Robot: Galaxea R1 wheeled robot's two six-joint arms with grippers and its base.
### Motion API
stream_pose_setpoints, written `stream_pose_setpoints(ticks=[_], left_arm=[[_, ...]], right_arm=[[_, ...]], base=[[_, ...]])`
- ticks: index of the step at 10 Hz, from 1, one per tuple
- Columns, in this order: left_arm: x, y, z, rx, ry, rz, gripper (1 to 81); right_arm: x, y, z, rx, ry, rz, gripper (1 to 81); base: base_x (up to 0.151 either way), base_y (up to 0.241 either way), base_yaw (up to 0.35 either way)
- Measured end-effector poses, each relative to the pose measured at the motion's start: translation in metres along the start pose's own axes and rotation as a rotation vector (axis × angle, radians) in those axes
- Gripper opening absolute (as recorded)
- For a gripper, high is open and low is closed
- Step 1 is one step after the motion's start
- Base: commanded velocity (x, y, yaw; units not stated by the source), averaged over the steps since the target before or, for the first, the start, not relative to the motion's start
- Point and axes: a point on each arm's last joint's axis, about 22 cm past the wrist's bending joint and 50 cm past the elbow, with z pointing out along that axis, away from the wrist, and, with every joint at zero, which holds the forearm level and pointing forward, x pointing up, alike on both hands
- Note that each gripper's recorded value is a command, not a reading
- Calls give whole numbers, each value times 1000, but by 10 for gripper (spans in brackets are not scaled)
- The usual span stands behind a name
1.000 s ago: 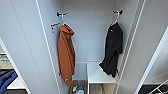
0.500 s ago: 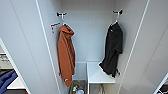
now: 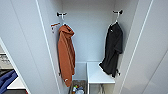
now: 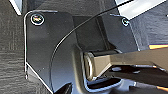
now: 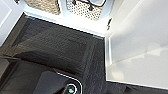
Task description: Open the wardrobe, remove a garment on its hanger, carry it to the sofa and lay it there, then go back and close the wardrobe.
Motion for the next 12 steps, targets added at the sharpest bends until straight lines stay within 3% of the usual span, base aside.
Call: stream_pose_setpoints(ticks=[4,6,9,12], left_arm=[[3,0,0,-2,6,1,811],[3,0,0,-2,6,1,811],[7,0,1,-3,7,18,811],[17,-1,3,-1,15,24,811]], right_arm=[[-92,-45,-6,164,-37,282,811],[-123,-62,-13,213,-43,367,811],[-217,-106,-32,264,-139,457,811],[-267,-135,-46,282,-199,488,811]], base=[[0,0,0],[0,0,0],[0,0,0],[0,0,0]])
